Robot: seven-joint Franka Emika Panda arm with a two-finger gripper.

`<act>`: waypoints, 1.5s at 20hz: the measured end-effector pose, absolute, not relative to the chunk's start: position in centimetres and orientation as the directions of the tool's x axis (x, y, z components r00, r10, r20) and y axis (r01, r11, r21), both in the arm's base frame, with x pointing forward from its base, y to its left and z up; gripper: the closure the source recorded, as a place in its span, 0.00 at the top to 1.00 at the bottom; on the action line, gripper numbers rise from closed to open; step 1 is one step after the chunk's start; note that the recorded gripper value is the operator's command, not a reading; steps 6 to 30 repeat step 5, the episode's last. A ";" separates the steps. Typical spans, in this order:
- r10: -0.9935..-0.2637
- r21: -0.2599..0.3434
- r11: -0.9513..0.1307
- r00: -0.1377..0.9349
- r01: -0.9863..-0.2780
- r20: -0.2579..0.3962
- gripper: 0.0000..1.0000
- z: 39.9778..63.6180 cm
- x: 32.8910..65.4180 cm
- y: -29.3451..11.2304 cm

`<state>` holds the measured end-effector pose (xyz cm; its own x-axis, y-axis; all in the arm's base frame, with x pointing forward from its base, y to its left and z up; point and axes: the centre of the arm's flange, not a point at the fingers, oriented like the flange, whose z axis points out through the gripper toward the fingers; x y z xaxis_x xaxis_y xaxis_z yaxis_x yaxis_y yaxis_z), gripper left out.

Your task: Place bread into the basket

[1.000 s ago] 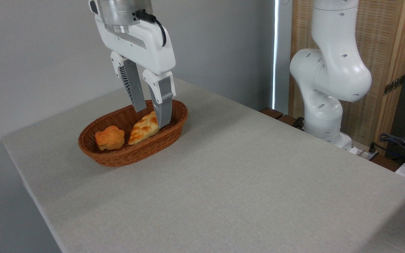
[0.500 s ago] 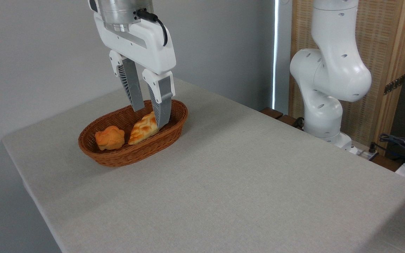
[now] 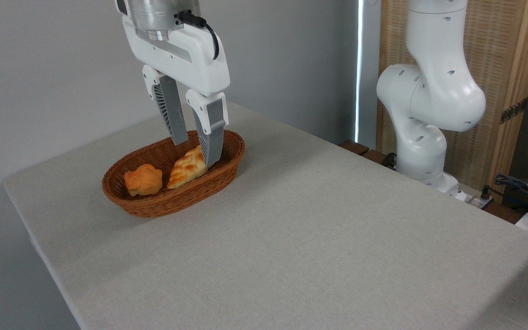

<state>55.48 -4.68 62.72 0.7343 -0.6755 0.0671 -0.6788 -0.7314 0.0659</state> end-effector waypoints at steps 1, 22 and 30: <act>-0.675 0.065 -0.732 0.735 -0.678 0.068 1.00 62.8 55.5 -4.6; -0.674 0.064 -0.733 0.735 -0.678 0.069 1.00 62.9 55.4 -4.6; -0.674 0.064 -0.733 0.735 -0.678 0.069 1.00 62.9 55.4 -4.6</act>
